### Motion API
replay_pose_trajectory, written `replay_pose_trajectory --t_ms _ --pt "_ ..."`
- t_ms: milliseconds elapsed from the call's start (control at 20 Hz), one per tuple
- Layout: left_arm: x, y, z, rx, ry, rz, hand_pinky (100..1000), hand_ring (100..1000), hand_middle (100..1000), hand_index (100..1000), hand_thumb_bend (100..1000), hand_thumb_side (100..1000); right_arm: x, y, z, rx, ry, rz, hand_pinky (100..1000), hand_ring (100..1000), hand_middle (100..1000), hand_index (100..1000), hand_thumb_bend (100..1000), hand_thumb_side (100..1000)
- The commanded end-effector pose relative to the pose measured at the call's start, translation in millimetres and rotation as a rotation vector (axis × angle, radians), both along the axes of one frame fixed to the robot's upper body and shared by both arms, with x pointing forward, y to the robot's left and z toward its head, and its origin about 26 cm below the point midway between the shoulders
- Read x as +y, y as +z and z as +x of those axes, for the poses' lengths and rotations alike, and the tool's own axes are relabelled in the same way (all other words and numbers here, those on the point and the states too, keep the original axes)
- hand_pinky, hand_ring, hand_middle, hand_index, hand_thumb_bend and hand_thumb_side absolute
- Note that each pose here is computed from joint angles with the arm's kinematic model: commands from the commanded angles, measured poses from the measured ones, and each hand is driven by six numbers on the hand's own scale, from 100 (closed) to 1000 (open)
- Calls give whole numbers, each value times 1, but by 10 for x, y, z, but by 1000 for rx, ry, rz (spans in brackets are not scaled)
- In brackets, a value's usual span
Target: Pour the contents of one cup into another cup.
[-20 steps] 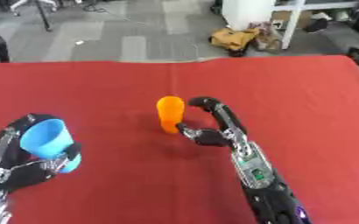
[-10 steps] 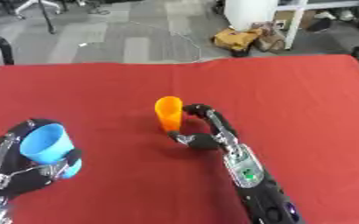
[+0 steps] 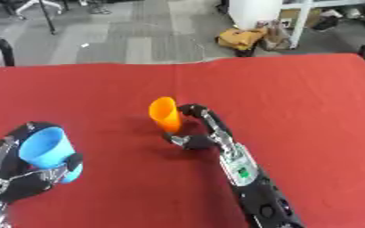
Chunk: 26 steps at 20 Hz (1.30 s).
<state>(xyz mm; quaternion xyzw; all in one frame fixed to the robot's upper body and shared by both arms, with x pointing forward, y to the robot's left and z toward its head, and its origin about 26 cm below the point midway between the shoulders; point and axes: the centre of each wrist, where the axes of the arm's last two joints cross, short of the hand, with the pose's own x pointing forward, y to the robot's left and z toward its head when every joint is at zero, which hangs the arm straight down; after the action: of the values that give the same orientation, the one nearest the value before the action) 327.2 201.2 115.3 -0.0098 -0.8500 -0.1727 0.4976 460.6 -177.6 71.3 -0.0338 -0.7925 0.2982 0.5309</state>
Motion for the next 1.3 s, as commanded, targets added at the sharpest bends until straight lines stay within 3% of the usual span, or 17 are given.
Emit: replay_pose_trajectory --t_ms 50,1300 --pt "14 82 -6 -28 -4 -2 388 419 479 637 593 100 37 137 56 -37 -1 -8 959 861 797 795 571 225" --pt "-2 53 -11 -19 -11 -5 388 418 479 636 572 100 197 144 154 -29 -52 -48 944 847 780 792 554 204"
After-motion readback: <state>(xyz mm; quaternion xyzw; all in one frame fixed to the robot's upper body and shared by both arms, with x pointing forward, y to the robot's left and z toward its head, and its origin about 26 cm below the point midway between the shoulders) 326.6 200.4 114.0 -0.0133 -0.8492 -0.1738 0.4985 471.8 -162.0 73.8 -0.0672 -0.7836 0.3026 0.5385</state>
